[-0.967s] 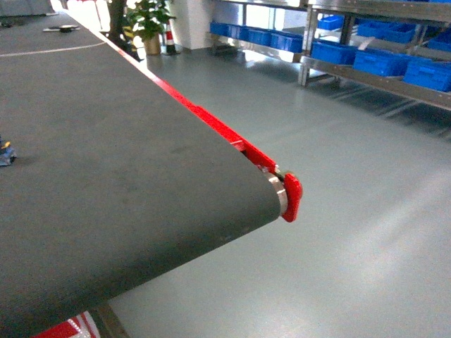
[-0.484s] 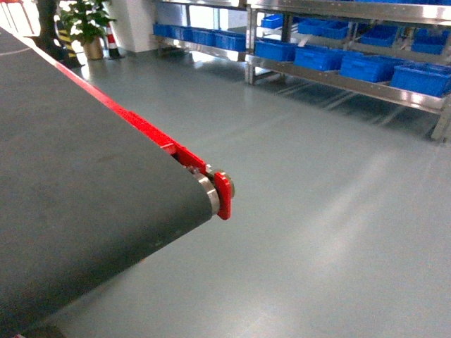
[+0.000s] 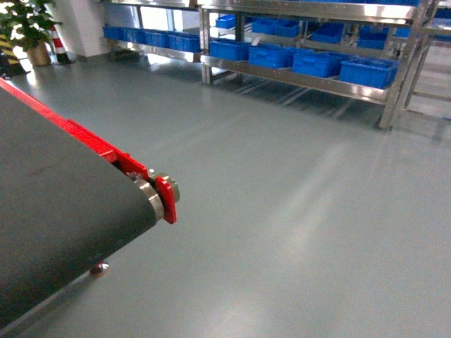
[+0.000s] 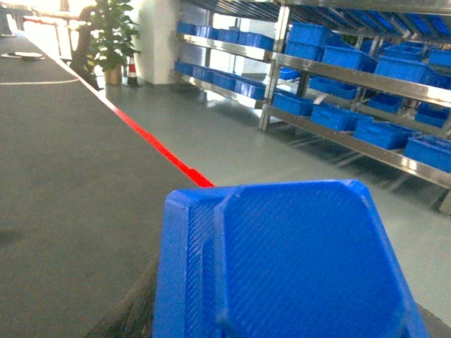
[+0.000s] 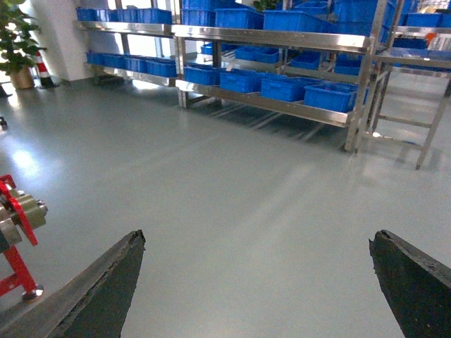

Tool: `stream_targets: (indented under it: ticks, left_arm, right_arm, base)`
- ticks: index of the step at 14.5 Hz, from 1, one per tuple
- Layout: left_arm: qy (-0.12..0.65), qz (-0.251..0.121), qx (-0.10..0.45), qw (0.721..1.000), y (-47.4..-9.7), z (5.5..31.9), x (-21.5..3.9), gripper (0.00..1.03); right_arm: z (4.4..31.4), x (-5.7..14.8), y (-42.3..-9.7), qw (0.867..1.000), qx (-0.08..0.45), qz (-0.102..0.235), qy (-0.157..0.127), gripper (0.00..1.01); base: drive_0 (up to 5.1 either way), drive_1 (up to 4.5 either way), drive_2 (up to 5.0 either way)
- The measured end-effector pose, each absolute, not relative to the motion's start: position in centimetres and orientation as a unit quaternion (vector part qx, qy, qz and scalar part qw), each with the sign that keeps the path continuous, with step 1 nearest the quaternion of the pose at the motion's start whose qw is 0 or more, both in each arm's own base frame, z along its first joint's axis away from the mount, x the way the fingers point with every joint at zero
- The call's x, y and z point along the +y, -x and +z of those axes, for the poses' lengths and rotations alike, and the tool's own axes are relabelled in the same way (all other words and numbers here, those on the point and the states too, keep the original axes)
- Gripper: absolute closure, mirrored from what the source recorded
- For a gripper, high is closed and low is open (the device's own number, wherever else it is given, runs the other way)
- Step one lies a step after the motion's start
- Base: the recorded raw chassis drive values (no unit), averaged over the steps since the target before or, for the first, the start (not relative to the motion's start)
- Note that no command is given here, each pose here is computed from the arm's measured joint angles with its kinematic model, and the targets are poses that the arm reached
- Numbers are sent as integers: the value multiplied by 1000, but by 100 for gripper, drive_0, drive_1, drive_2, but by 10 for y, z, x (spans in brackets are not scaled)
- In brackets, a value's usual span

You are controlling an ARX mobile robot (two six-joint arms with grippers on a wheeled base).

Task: Pick blue part to blue bin on bottom shelf

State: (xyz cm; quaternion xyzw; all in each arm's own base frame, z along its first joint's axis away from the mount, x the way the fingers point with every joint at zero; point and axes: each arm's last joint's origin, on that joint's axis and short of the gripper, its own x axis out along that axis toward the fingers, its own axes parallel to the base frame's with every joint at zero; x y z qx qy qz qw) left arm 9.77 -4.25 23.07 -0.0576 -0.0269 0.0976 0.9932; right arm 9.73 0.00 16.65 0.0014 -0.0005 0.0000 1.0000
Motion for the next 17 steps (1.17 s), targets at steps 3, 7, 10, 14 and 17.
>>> stream_targets:
  ticks: [3, 7, 10, 14, 17]
  left_arm:
    - [57, 97, -27, 993, -98, 231, -42, 59]
    - [57, 97, -27, 993, -98, 231, -43, 59]
    - [57, 98, -27, 993, -98, 231, -42, 59]
    - [58, 97, -27, 993, -98, 231, -42, 59]
    - [58, 97, -27, 993, -98, 231, -42, 59]
  right_arm:
    - [167, 0, -97, 1000, 0, 0, -1, 3]
    - [167, 0, -97, 1000, 0, 0, -1, 3]
    - [167, 0, -97, 1000, 0, 0, -1, 3]
    - [167, 0, -97, 1000, 0, 0, -1, 3]
    - [167, 0, -97, 1000, -1, 0, -1, 3]
  base:
    - [-159, -159, -159]
    - [-159, -159, -159]
    - [-159, -159, -159]
    - [-165, -165, -165]
    - [-167, -167, -167]
